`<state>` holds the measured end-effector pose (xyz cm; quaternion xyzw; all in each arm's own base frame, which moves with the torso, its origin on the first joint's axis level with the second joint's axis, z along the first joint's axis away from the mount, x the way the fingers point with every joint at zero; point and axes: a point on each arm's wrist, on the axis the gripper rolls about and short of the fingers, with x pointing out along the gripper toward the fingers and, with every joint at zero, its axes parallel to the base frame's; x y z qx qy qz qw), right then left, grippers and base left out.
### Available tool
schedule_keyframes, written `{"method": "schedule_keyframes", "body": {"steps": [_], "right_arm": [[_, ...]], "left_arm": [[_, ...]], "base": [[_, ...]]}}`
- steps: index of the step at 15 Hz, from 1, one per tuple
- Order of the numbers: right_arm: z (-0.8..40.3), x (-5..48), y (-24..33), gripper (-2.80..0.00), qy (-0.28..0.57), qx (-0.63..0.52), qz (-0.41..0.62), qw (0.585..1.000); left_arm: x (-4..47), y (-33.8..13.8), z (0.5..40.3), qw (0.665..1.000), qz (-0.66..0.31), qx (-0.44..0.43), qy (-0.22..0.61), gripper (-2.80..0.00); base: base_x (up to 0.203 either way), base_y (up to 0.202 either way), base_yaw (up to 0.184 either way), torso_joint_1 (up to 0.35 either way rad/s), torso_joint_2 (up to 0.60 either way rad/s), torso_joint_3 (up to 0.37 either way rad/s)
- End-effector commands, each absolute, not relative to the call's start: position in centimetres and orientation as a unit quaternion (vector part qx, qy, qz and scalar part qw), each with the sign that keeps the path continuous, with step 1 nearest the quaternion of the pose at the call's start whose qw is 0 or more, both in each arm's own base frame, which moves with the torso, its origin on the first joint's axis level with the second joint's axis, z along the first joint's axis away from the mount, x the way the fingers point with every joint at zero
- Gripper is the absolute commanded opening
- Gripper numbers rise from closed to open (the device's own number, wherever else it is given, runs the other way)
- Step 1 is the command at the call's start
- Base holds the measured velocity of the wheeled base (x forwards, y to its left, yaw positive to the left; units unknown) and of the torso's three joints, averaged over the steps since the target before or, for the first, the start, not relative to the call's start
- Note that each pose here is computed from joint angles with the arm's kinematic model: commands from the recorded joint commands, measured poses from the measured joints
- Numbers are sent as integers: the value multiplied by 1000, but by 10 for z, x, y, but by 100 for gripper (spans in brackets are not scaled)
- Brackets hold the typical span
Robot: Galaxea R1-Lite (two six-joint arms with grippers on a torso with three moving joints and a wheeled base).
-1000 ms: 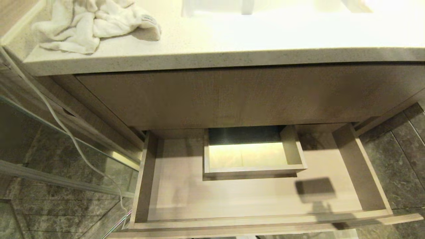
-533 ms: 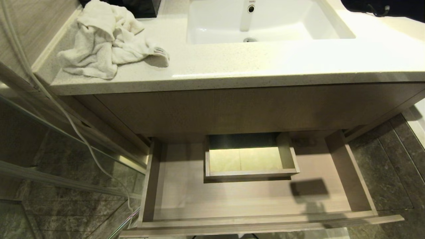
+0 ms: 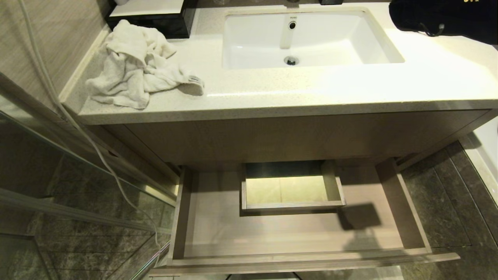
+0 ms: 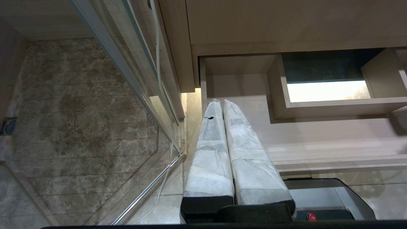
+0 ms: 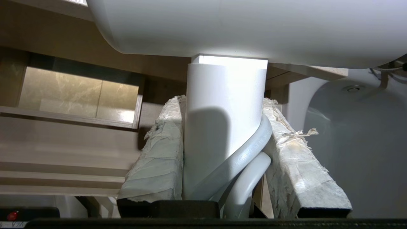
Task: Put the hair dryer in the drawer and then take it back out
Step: Place it on the countertop
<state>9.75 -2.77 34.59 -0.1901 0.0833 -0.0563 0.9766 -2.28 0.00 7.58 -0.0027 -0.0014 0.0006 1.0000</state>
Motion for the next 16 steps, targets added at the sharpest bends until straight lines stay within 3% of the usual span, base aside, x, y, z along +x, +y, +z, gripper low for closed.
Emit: {"method": "schedule_keyframes", "body": {"steps": [1, 6, 16], "right_arm": [[347, 111, -32, -280, 95, -189, -54, 976], [352, 116, -34, -280, 87, -190, -56, 976], [360, 154, -50, -280, 83, -190, -67, 976]], "left_arm": [[-23, 0, 76, 1000, 1, -3, -2, -280], [-23, 0, 76, 1000, 1, -3, -2, -280], [-23, 0, 76, 1000, 1, -3, -1, -280]], "base": [[0, 0, 0, 0, 0, 0], [0, 0, 0, 76, -1, 79], [0, 0, 0, 311, -60, 251]]}}
